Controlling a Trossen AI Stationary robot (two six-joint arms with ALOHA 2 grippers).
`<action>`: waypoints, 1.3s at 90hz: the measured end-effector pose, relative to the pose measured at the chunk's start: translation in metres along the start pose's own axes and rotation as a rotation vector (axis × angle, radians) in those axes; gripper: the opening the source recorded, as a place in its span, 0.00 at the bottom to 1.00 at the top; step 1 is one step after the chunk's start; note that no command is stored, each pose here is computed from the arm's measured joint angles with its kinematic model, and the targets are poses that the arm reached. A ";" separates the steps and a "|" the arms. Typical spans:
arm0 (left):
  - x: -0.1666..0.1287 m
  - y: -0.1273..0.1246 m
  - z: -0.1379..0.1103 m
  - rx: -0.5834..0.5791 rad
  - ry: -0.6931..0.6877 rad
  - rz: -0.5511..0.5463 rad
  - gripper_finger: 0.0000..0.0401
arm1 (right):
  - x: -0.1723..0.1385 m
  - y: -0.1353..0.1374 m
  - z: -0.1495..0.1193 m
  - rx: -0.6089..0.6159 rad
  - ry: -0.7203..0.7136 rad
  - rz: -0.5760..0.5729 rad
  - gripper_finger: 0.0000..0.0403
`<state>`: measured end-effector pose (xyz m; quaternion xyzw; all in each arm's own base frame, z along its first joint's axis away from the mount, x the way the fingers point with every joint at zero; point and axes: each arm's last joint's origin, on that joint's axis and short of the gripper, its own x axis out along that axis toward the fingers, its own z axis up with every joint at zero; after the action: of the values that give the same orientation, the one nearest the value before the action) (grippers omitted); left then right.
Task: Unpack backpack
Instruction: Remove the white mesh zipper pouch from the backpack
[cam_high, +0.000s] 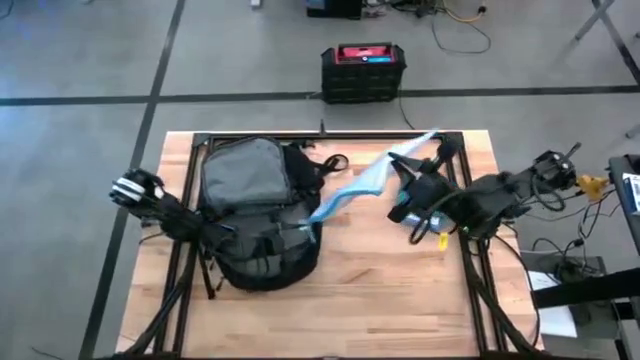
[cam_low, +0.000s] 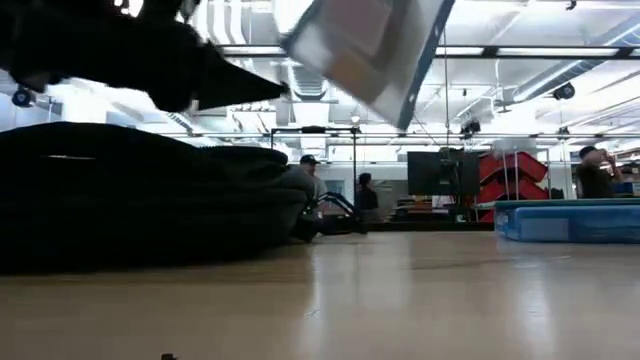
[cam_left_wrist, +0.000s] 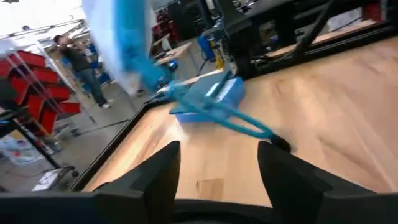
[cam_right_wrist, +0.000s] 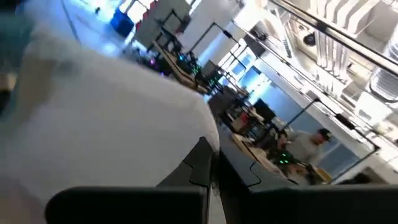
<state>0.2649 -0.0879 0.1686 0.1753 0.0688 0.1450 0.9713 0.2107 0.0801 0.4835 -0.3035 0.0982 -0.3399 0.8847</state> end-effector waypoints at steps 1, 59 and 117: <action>0.002 0.000 0.001 0.000 -0.001 0.005 0.52 | 0.000 -0.001 0.001 0.004 -0.004 0.002 0.00; 0.108 0.008 0.022 0.097 -0.076 0.031 0.55 | -0.004 -0.027 0.017 0.046 -0.068 0.023 0.00; 0.118 0.012 0.061 0.083 -0.136 0.081 0.39 | -0.002 -0.018 0.011 -0.015 0.015 -0.005 0.00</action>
<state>0.3849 -0.0609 0.2194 0.2275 0.0013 0.1692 0.9590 0.2032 0.0761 0.5031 -0.3078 0.1065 -0.3436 0.8808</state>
